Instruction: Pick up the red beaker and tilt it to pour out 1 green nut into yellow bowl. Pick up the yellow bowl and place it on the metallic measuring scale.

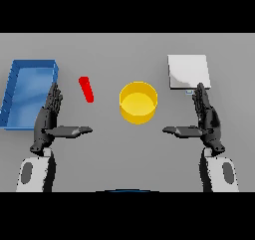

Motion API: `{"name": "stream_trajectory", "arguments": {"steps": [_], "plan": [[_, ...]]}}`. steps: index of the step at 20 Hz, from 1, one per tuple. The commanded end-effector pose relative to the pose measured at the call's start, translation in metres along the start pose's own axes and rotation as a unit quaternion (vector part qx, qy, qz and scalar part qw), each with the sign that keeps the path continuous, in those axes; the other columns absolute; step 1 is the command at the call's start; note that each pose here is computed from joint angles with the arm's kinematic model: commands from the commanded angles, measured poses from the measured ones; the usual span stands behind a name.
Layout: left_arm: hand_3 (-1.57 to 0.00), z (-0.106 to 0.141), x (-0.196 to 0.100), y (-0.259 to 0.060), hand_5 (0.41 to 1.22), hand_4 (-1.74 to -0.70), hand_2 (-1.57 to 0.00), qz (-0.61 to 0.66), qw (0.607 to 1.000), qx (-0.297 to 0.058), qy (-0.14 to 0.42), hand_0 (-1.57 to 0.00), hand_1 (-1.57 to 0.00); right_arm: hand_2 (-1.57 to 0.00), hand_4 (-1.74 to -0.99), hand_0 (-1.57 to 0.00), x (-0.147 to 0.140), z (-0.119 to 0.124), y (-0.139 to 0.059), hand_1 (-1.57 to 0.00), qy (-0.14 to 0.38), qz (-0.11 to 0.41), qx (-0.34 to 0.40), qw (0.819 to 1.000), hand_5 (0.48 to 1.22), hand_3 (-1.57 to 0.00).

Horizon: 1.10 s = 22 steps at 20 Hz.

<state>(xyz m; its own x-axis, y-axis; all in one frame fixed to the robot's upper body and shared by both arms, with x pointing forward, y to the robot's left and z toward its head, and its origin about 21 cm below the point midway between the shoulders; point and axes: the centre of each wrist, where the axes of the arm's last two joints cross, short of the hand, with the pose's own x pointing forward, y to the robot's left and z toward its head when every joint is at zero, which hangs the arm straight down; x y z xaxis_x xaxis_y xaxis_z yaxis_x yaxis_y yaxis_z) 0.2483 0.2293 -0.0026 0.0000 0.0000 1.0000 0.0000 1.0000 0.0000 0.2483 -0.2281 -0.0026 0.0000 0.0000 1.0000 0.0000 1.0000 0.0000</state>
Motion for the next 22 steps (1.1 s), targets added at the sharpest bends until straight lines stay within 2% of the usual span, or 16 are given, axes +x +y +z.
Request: {"name": "stream_trajectory", "arguments": {"steps": [1, 6, 7, 8, 10, 12, 16, 18, 20, 22], "plan": [[0.0, 0.0, 0.0, 0.0, 0.599, -1.15, 0.0, 0.0, 1.0, 0.0, 0.0, 0.0, 0.0, 0.0, -1.167, 0.0, 0.0, 0.0, 0.0, 0.0, 0.0, 0.0, -0.001, 1.0, 0.599, 0.0], [0.0, 0.002, -0.001, 0.0, 0.599, -1.15, 0.0, 0.002, 1.0, -0.001, 0.003, 0.0, 0.0, 0.0, -1.167, 0.0, 0.001, -0.001, -0.001, 0.0, 0.0, 0.001, 0.0, 1.0, 0.599, 0.0], [0.0, 0.01, 0.004, 0.007, 0.599, -1.15, 0.0, -0.035, 0.999, -0.012, -0.014, 0.0, 0.0, 0.0, -1.167, 0.0, 0.002, 0.008, -0.006, 0.0, -0.04, 0.08, 0.0, 0.996, 0.599, 0.0], [0.0, 0.018, 0.007, 0.006, 0.599, -1.16, 0.0, -0.052, 0.998, -0.024, -0.022, 0.0, 0.0, 0.0, -1.163, 0.0, 0.003, 0.014, -0.006, 0.0, -0.056, 0.123, 0.0, 0.991, 0.595, 0.0], [0.0, 0.024, 0.012, 0.001, 0.599, -1.16, 0.0, -0.068, 0.997, -0.032, -0.012, 0.0, 0.0, 0.0, -1.16, 0.0, 0.003, 0.029, -0.001, 0.0, -0.064, 0.166, 0.001, 0.984, 0.591, 0.0], [0.0, 0.026, 0.02, 0.001, 0.6, -1.16, 0.0, -0.081, 0.996, -0.032, -0.007, 0.0, 0.0, 0.0, -1.162, 0.0, 0.006, 0.029, 0.003, 0.0, -0.061, 0.173, 0.001, 0.983, 0.591, 0.0], [0.0, 0.024, 0.016, -0.006, 0.602, -1.16, 0.0, -0.095, 0.994, -0.045, 0.006, 0.0, 0.0, 0.0, -1.199, 0.0, 0.007, 0.028, 0.002, 0.0, -0.052, 0.155, 0.007, 0.987, 0.603, 0.0], [0.0, 0.013, 0.006, -0.008, 0.605, -1.17, 0.0, -0.102, 0.993, -0.048, 0.022, 0.0, 0.0, 0.0, -1.224, 0.0, 0.008, 0.029, 0.003, 0.0, -0.063, 0.144, 0.014, 0.988, 0.611, 0.0], [0.0, -0.002, 0.005, -0.016, 0.615, -1.21, 0.0, -0.102, 0.993, -0.056, 0.004, 0.0, 0.0, 0.0, -1.236, 0.0, 0.009, 0.027, 0.001, 0.0, -0.056, 0.154, 0.015, 0.986, 0.623, 0.0], [0.0, -0.015, -0.004, -0.012, 0.626, -1.22, 0.0, -0.12, 0.991, -0.052, 0.009, 0.0, 0.0, 0.0, -1.256, 0.0, 0.012, 0.029, -0.003, 0.0, -0.068, 0.147, 0.015, 0.987, 0.631, 0.0]]}}
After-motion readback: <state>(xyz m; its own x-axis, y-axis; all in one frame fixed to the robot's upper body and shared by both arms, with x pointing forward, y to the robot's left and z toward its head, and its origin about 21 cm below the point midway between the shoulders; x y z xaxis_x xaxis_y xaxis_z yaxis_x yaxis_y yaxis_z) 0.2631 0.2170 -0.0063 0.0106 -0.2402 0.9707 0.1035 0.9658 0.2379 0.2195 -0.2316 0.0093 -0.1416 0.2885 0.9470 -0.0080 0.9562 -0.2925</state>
